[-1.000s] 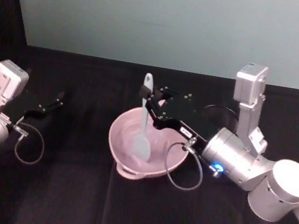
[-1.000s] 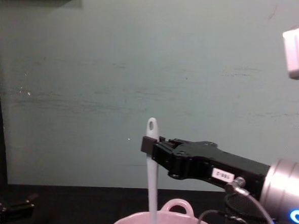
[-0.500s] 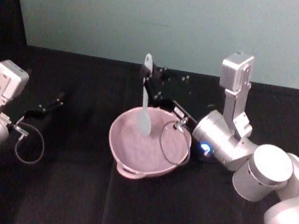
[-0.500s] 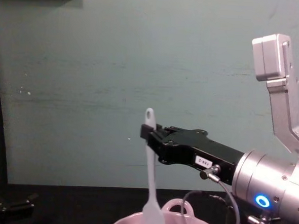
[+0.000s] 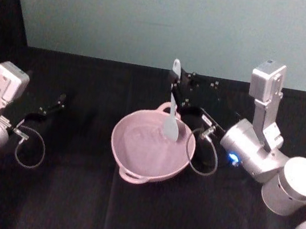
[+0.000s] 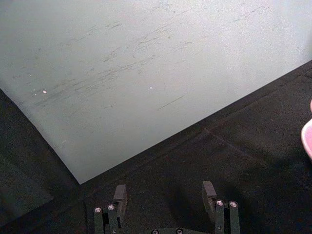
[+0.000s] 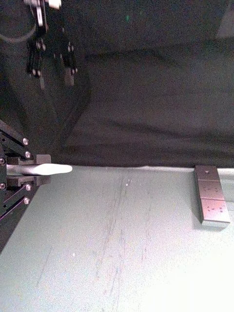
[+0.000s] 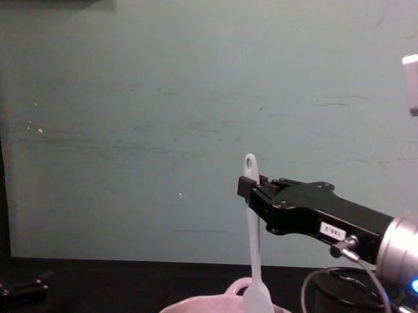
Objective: Use the one hand to pick up the spoon and stir the clear water in the bowl.
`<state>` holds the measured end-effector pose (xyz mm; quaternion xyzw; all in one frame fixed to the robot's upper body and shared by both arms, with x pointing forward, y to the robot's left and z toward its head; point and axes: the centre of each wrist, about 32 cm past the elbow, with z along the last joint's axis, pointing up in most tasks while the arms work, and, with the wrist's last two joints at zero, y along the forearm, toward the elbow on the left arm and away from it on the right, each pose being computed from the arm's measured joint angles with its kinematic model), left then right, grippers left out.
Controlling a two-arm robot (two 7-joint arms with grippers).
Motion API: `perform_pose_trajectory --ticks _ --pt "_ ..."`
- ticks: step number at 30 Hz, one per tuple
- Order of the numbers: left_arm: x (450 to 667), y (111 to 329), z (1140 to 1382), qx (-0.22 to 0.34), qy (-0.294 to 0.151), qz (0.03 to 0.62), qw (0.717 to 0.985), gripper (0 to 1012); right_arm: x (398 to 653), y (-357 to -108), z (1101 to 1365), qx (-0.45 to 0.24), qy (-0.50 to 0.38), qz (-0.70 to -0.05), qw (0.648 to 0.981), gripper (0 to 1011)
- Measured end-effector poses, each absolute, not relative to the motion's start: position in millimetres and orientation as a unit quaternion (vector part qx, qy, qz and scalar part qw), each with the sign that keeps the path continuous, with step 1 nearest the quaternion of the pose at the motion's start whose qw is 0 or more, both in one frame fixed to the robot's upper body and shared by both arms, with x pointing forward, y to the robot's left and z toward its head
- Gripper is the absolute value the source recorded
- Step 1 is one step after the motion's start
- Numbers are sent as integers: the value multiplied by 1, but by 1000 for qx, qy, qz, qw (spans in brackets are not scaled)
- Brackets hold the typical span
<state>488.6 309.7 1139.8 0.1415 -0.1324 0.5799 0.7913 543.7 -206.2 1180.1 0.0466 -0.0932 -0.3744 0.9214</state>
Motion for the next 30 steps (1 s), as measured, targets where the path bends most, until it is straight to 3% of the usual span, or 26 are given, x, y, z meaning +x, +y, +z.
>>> perform_pose_trajectory --ticks 11,22,30 --pt "489 310 1140 141 -132 580 791 1011 522 -195 1173 55 -50 -340 938 134" --pt "489 310 1140 141 -132 580 791 1011 537 -167 1160 74 -58 -368 925 134" --pt "489 310 1140 141 -132 580 791 1011 546 -169 1156 74 -95 -402 908 134"
